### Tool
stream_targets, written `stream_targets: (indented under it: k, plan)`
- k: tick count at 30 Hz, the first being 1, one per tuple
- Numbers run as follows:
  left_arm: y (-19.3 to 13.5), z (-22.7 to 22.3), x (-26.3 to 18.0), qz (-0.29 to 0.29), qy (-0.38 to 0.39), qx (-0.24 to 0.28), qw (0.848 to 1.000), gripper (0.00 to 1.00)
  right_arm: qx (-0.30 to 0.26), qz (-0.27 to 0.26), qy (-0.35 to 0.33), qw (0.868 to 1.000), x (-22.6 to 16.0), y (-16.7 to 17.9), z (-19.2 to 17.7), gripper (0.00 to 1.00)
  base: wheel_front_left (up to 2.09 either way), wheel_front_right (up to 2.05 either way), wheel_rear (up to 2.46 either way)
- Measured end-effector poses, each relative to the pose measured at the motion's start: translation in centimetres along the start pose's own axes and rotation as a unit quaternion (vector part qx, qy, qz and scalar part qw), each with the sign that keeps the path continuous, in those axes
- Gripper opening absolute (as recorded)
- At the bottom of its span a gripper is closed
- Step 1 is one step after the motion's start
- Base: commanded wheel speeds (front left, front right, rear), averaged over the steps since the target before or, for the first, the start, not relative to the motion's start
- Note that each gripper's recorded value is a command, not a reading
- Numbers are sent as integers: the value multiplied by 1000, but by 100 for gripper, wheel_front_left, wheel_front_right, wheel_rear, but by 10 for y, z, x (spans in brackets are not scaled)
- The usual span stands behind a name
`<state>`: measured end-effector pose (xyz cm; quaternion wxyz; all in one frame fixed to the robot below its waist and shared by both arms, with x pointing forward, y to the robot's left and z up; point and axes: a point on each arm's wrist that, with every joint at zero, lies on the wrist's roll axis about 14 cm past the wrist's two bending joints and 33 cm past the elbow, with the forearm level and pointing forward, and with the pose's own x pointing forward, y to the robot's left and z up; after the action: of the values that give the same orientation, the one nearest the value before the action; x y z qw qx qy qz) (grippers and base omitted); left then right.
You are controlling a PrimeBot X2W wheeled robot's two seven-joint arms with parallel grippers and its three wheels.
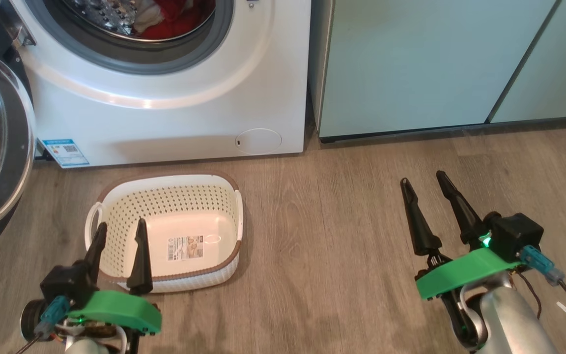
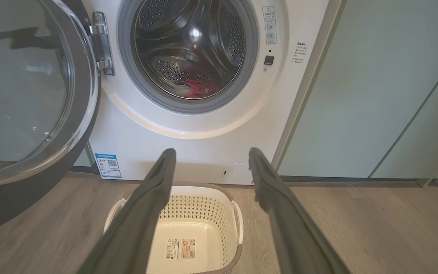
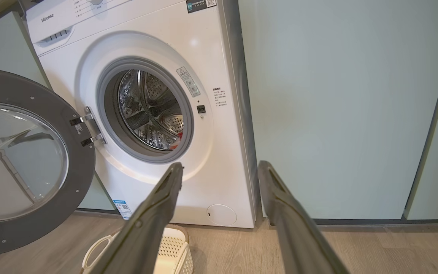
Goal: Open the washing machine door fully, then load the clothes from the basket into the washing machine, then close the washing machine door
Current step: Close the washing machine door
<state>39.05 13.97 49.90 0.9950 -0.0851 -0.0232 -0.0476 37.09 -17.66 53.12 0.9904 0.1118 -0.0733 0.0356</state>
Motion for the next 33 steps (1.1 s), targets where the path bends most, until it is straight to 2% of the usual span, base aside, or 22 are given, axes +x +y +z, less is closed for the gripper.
stream_targets:
  k: [13, 21, 26, 33]
  plan:
    - [7, -1, -2, 12, 2, 2, 1000, 100, 1, -1, 2, 1000, 3, -1, -2, 100, 0, 0, 0]
    - [23, -1, -15, 41, 3, 0, 999, 100, 7, 29, 21, 999, 10, 18, -17, 100, 0, 0, 0]
    - [44, 1, -31, 80, 2, -1, 997, 100, 13, 62, 38, 997, 21, 40, -30, 100, 0, 0, 0]
    - [90, 10, -65, 158, -8, 12, 987, 100, 26, 137, 56, 989, 37, 92, -47, 100, 0, 0, 0]
